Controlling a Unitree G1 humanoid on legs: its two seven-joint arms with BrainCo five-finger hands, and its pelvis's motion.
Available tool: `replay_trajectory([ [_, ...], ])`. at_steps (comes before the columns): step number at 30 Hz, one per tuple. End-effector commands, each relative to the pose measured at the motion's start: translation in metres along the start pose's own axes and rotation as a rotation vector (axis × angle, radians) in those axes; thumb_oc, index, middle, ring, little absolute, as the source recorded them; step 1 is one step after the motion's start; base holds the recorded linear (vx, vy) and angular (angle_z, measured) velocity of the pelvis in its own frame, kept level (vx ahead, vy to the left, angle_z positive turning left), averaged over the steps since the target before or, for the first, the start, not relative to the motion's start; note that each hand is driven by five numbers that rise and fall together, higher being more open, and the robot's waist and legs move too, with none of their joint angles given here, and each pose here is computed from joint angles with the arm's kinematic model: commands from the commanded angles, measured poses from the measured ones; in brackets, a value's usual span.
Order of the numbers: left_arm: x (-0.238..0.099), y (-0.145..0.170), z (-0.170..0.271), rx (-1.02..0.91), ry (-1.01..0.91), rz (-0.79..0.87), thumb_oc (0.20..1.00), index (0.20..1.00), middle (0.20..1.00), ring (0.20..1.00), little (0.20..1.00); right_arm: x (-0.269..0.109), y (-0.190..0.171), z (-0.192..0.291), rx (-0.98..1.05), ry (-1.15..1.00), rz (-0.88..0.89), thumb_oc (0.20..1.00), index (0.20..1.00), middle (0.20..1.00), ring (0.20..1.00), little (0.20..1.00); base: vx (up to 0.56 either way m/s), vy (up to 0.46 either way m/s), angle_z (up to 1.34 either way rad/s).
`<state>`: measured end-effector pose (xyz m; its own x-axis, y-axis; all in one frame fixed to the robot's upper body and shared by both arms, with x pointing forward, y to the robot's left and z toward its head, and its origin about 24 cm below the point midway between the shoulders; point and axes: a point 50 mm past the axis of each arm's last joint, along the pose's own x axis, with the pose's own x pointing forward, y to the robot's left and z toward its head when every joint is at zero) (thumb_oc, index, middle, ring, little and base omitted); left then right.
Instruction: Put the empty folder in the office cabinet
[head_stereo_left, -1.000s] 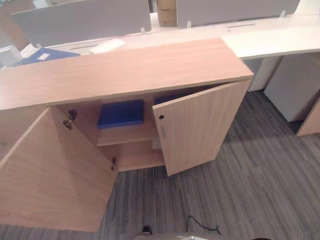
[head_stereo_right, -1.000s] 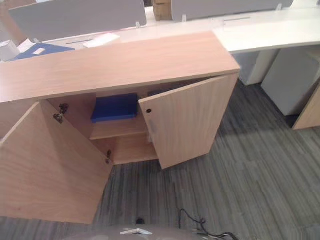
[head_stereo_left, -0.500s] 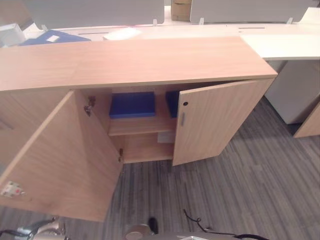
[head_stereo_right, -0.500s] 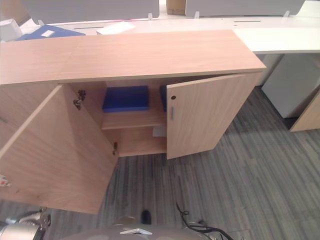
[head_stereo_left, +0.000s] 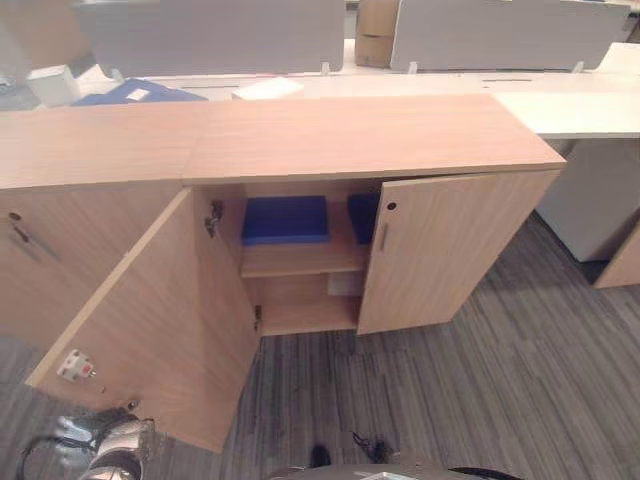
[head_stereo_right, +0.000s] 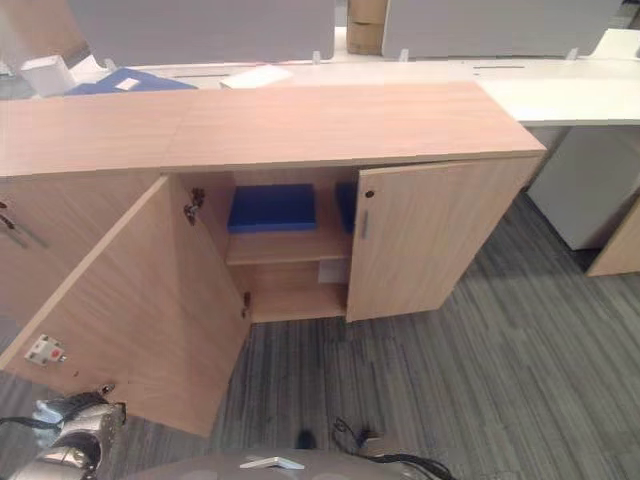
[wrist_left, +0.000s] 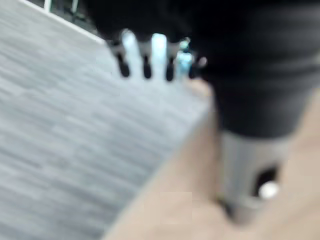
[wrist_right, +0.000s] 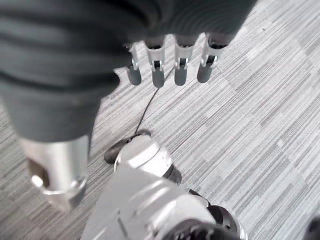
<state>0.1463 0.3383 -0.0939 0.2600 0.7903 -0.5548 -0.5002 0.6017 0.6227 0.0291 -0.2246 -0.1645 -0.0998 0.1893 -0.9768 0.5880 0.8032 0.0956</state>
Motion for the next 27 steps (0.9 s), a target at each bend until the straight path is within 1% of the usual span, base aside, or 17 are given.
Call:
replay_trajectory([
  [1, 0.005, 0.012, 0.05, 0.027, -0.217, 0.047, 1.0, 1.0, 1.0, 1.0, 1.0, -0.003, -0.007, 0.005, -0.019, -0.006, -0.046, 1.0, 1.0, 1.0, 1.0, 1.0, 0.04, -0.041, -0.09],
  [2, -0.01, -0.005, 0.08, 0.015, -0.365, -0.039, 1.0, 1.0, 1.0, 1.0, 1.0, -0.004, -0.005, 0.007, -0.007, -0.013, -0.029, 1.0, 1.0, 1.0, 1.0, 1.0, 0.02, -0.031, -0.02],
  [5, -0.024, -0.015, 0.102, -0.02, -0.451, -0.124, 1.0, 1.0, 1.0, 1.0, 1.0, -0.003, -0.002, 0.007, 0.004, -0.016, -0.019, 1.0, 1.0, 1.0, 1.0, 1.0, 0.02, -0.044, 0.11],
  [7, -0.047, -0.027, 0.129, -0.089, -0.556, -0.285, 1.0, 1.0, 1.0, 1.0, 1.0, -0.002, 0.0, 0.004, 0.016, -0.012, -0.011, 1.0, 1.0, 1.0, 1.0, 1.0, 0.0, -0.039, 0.36],
  [8, -0.047, -0.027, 0.129, -0.089, -0.556, -0.285, 1.0, 1.0, 1.0, 1.0, 1.0, -0.002, 0.0, 0.004, 0.016, -0.012, -0.011, 1.0, 1.0, 1.0, 1.0, 1.0, -0.01, -0.039, 0.29],
  [9, -0.07, -0.04, 0.146, -0.132, -0.644, -0.42, 1.0, 1.0, 1.0, 1.0, 1.0, 0.0, 0.001, 0.002, 0.022, -0.007, -0.008, 1.0, 1.0, 1.0, 1.0, 1.0, -0.01, -0.031, 0.16],
  [12, -0.109, -0.056, 0.163, -0.194, -0.771, -0.625, 1.0, 1.0, 1.0, 1.0, 1.0, 0.001, 0.002, -0.001, 0.04, -0.002, -0.003, 1.0, 1.0, 1.0, 1.0, 1.0, -0.01, -0.026, 0.16],
  [15, -0.121, -0.06, 0.167, -0.212, -0.815, -0.677, 1.0, 1.0, 1.0, 1.0, 1.0, 0.001, 0.003, -0.001, 0.042, 0.0, -0.003, 1.0, 1.0, 1.0, 1.0, 1.0, -0.01, -0.021, 0.25],
  [16, -0.158, -0.074, 0.174, -0.282, -0.904, -0.865, 1.0, 1.0, 1.0, 1.0, 1.0, 0.002, 0.005, -0.003, 0.045, 0.008, -0.001, 1.0, 1.0, 1.0, 1.0, 1.0, -0.01, -0.024, 0.11],
  [17, -0.158, -0.074, 0.174, -0.282, -0.904, -0.865, 1.0, 1.0, 1.0, 1.0, 1.0, 0.002, 0.005, -0.003, 0.045, 0.008, -0.001, 1.0, 1.0, 1.0, 1.0, 1.0, -0.02, -0.048, 0.04],
  [18, -0.191, -0.083, 0.178, -0.342, -0.964, -1.04, 1.0, 1.0, 1.0, 1.0, 1.0, 0.004, 0.009, -0.004, 0.042, 0.013, 0.0, 1.0, 1.0, 1.0, 1.0, 1.0, -0.01, -0.024, -0.07],
  [19, -0.191, -0.083, 0.178, -0.342, -0.964, -1.04, 1.0, 1.0, 1.0, 1.0, 1.0, 0.004, 0.009, -0.004, 0.042, 0.013, 0.0, 1.0, 1.0, 1.0, 1.0, 1.0, -0.02, -0.045, 0.22],
  [21, -0.231, -0.098, 0.169, -0.403, -0.909, -1.326, 1.0, 1.0, 1.0, 1.0, 1.0, 0.005, 0.014, -0.005, 0.035, 0.015, 0.005, 1.0, 1.0, 1.0, 1.0, 1.0, -0.02, -0.031, 0.46],
  [22, -0.231, -0.098, 0.169, -0.403, -0.909, -1.326, 1.0, 1.0, 1.0, 1.0, 1.0, 0.005, 0.014, -0.005, 0.035, 0.015, 0.005, 1.0, 1.0, 1.0, 1.0, 1.0, -0.01, -0.015, -0.49],
  [24, -0.264, -0.11, 0.154, -0.433, -0.807, -1.596, 1.0, 1.0, 1.0, 1.0, 1.0, 0.006, 0.018, -0.005, 0.018, 0.015, 0.004, 1.0, 1.0, 1.0, 1.0, 1.0, -0.02, -0.007, -0.67],
  [25, -0.264, -0.11, 0.154, -0.433, -0.807, -1.596, 1.0, 1.0, 1.0, 1.0, 1.0, 0.006, 0.018, -0.005, 0.018, 0.015, 0.004, 1.0, 1.0, 1.0, 1.0, 1.0, -0.02, -0.001, 0.11],
  [27, -0.288, -0.119, 0.137, -0.403, -0.681, -1.768, 1.0, 1.0, 1.0, 1.0, 1.0, 0.006, 0.02, -0.002, -0.01, 0.012, -0.001, 1.0, 1.0, 1.0, 1.0, 1.0, -0.02, 0.01, -0.13],
])
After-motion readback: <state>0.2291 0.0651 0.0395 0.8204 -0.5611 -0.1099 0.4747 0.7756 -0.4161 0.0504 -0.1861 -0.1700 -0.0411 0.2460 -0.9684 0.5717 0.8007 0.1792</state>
